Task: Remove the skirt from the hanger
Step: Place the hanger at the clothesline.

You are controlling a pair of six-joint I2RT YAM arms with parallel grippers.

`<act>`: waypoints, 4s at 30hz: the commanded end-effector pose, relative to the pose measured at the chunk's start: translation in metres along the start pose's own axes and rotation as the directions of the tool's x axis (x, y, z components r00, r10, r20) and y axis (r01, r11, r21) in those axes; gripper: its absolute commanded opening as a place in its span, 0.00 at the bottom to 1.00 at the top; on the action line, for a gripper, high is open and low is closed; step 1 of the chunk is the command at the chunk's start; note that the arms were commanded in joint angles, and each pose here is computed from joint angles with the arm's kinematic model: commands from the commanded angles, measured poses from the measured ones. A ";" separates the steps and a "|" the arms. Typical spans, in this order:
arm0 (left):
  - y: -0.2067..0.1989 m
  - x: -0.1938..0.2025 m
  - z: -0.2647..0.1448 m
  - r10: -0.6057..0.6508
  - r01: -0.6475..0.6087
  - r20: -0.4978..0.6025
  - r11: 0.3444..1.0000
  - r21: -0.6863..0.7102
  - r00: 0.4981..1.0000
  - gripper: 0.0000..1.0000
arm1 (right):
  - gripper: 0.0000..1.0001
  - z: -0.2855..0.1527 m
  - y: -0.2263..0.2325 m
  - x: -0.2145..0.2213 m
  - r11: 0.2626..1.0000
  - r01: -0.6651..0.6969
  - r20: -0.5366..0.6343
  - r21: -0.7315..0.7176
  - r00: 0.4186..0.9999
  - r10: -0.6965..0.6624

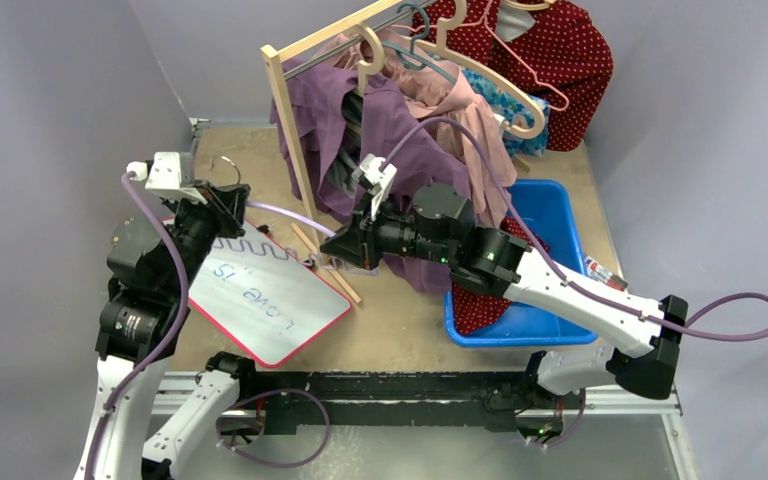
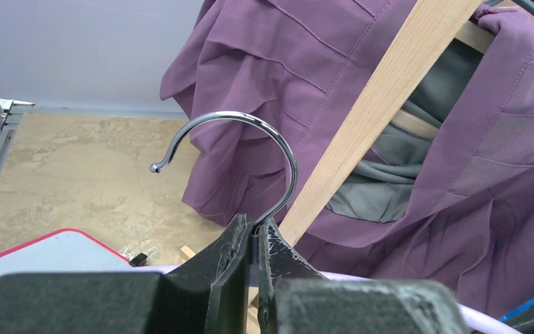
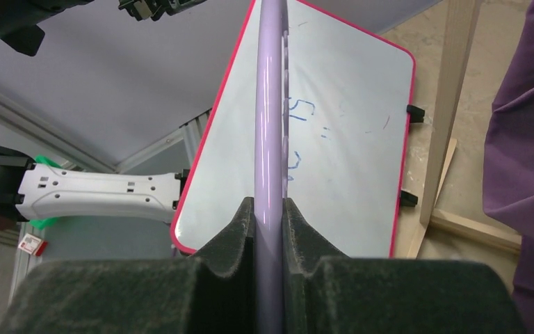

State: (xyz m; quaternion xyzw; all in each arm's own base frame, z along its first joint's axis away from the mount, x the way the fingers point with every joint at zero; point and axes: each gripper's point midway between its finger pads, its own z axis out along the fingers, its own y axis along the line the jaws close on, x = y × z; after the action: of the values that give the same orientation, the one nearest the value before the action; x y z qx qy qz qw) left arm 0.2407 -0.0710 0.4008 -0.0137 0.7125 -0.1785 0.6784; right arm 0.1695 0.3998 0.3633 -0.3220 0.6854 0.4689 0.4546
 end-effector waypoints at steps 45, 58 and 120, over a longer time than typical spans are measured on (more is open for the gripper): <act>0.012 -0.073 -0.048 -0.089 0.120 0.296 0.989 -0.088 0.951 0.99 | 0.00 -0.223 0.006 -0.019 0.981 0.115 0.135 0.159 0.981 -0.137; 0.011 -0.070 -0.043 -0.115 0.143 0.287 0.986 -0.080 0.951 0.98 | 0.00 -0.237 -0.023 -0.038 0.931 0.069 0.151 0.359 0.980 -0.131; -0.008 -0.077 -0.052 -0.173 0.176 0.274 0.984 0.014 0.946 1.00 | 0.00 -0.078 -0.039 -0.119 0.902 0.199 0.420 0.384 0.832 -0.363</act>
State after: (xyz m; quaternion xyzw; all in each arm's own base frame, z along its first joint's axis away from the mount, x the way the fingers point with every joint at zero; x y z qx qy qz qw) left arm 0.2034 -0.0448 0.4581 -0.1059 0.6311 -0.2112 0.7388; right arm 0.2187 0.3209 0.4313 -0.2420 0.6051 0.3388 0.6786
